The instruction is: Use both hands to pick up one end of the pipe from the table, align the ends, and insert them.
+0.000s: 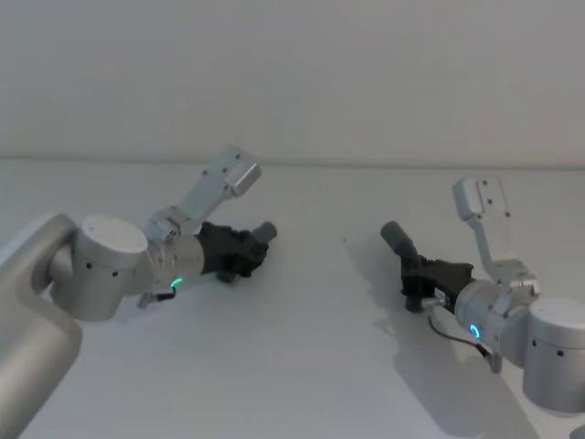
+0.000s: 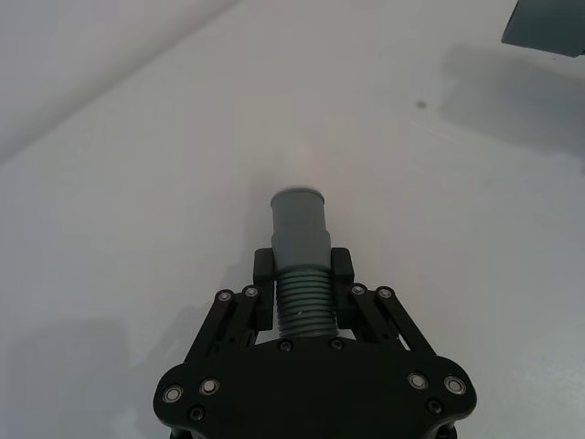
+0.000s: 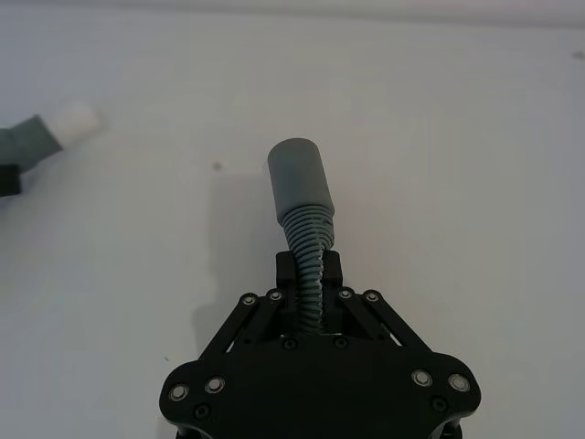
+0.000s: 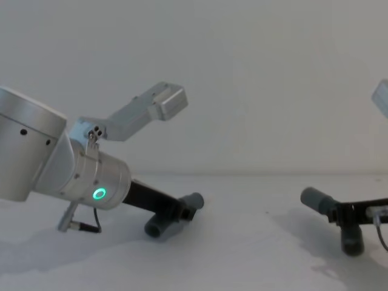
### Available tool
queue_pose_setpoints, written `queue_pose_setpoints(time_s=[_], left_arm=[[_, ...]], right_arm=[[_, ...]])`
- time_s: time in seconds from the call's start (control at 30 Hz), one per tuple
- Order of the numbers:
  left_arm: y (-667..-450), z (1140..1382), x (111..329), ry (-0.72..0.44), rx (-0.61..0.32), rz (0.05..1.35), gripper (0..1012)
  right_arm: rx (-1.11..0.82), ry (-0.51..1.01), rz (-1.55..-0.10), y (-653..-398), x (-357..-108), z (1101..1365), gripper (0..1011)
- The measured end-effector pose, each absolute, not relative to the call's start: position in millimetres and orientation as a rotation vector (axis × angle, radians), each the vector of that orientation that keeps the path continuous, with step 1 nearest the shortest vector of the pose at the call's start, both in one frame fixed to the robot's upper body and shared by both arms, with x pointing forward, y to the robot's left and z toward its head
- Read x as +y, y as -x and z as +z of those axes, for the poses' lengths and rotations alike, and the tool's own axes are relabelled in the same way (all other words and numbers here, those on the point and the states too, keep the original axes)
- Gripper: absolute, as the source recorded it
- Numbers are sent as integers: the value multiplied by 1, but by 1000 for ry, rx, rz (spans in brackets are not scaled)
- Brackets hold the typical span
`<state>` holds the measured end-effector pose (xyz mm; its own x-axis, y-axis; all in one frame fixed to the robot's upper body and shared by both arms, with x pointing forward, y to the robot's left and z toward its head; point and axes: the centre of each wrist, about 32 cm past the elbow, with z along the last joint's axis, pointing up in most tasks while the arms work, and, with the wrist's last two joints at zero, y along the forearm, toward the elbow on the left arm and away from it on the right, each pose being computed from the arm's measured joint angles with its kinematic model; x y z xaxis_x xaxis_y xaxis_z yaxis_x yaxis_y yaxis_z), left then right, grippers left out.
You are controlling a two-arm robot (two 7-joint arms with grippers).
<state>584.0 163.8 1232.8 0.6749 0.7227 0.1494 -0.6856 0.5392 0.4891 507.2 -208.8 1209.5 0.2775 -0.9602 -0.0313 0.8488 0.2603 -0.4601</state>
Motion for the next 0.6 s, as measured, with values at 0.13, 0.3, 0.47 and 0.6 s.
queue_pose_setpoints(time_s=[0.13, 0.3, 0.47, 0.6], left_arm=[[-585, 1241, 163, -547, 33, 840, 342], [-588, 1255, 162, -547, -27, 841, 342], [-591, 1266, 160, -547, -70, 822, 342], [-594, 1275, 160, -550, -103, 785, 342]], right_arm=[[319, 346, -1232, -507, -212, 1213, 132], [301, 313, -1194, -507, -217, 1218, 132], [277, 289, -1140, -509, -226, 1224, 132], [261, 281, -1090, -510, -235, 1228, 132]])
